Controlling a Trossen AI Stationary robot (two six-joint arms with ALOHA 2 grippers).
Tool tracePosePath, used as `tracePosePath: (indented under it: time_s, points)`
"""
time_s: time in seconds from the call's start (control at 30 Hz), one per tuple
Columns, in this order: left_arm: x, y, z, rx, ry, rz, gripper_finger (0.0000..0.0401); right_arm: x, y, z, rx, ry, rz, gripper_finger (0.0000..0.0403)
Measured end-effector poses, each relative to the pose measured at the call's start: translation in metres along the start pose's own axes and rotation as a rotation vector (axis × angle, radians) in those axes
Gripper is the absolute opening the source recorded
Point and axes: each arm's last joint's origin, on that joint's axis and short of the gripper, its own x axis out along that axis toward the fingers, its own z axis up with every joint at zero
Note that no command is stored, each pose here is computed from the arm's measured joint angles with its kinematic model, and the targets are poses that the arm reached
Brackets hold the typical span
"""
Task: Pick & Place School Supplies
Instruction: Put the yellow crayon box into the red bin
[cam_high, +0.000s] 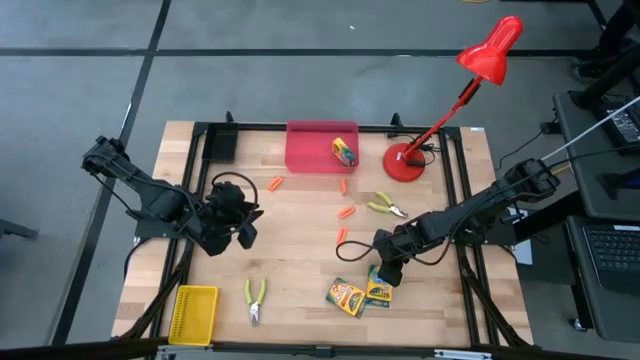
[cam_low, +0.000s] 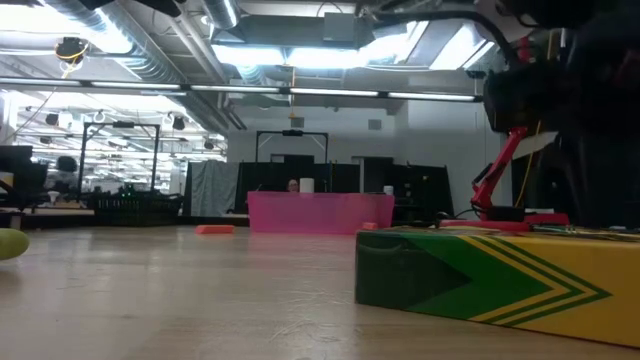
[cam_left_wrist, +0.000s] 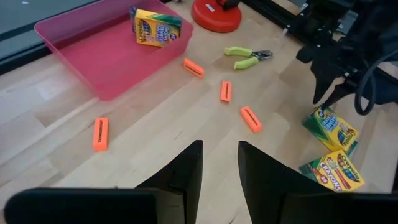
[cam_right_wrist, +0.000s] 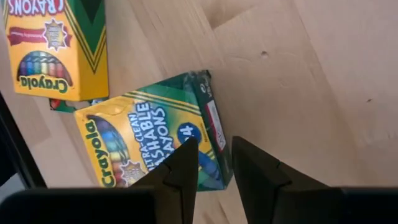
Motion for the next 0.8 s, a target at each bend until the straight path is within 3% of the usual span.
tracePosePath:
  time_s: [0.33, 0.8]
  points:
    - [0.002, 0.0, 0.003, -0.025, -0.008, 0.004, 0.0097, 0.008, -0.011, -0.004, 0.013, -0.004, 0.003, 0.01]
    - [0.013, -0.001, 0.016, -0.016, -0.011, -0.019, 0.0097, 0.002, -0.042, 0.028, 0.033, -0.129, -0.104, 0.01]
